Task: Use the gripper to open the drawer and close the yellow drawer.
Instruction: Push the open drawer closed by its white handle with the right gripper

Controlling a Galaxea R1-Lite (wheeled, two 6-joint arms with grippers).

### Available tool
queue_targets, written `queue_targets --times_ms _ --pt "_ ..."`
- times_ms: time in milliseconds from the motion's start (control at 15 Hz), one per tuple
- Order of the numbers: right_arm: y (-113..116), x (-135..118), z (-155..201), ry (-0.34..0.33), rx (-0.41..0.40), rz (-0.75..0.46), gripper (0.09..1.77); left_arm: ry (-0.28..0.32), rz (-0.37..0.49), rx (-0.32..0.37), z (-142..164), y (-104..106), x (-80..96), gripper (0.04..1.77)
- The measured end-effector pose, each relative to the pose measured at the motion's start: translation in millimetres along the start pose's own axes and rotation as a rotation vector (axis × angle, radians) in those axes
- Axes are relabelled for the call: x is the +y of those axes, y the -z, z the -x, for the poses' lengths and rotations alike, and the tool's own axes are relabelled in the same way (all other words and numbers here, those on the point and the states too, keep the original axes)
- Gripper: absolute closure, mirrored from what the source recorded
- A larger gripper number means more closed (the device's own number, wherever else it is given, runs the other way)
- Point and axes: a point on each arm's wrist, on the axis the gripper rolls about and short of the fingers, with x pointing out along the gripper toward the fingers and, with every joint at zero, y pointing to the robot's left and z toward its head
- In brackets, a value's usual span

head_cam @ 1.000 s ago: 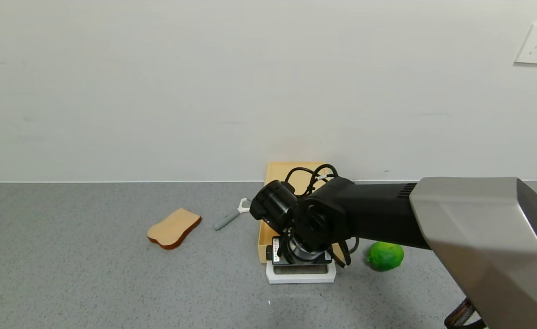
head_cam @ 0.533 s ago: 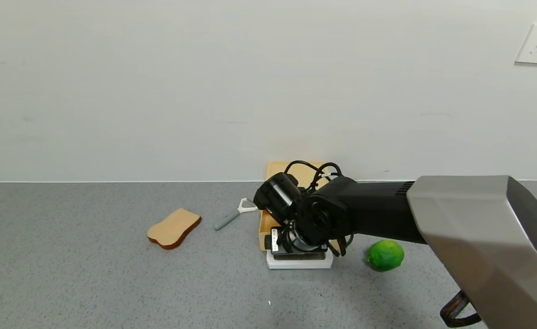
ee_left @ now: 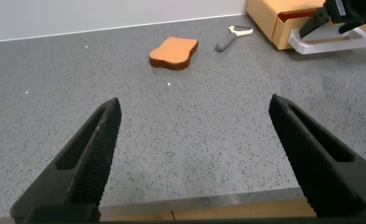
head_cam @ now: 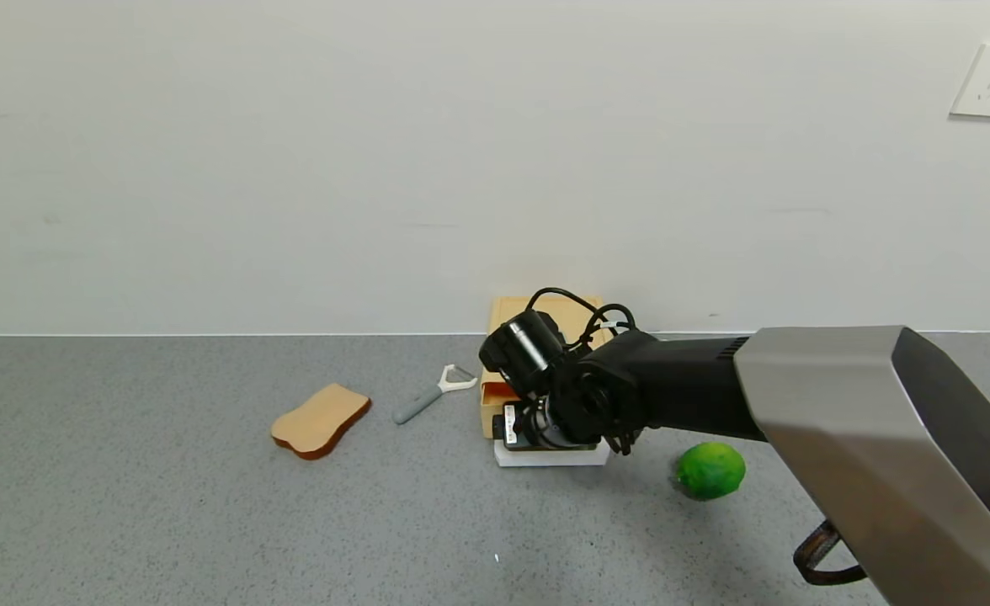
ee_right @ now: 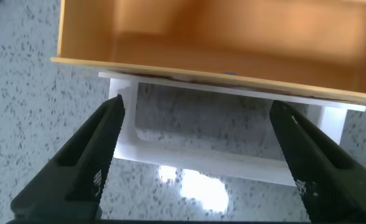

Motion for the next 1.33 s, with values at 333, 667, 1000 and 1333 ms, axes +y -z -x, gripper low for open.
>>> queue_targets --times_ms 333,667,1000,1333 --pt "-3.6 2.8 -8.2 -0.017 -0.062 0.021 0.15 0.0 0.0 0.0 0.0 0.0 0.0 0.09" --pt "-11.9 -3.9 -17.6 -0.024 -0.111 0.043 0.15 0.0 0.0 0.0 0.0 0.0 0.0 0.09" --pt "-13.9 -4.0 -19.3 -0.03 -0.129 0.052 0.15 0.0 0.0 0.0 0.0 0.0 0.0 0.09" --pt "-15.3 0.8 2.3 -0.038 -0.112 0.074 0.15 0.0 0.0 0.0 0.0 0.0 0.0 0.09"
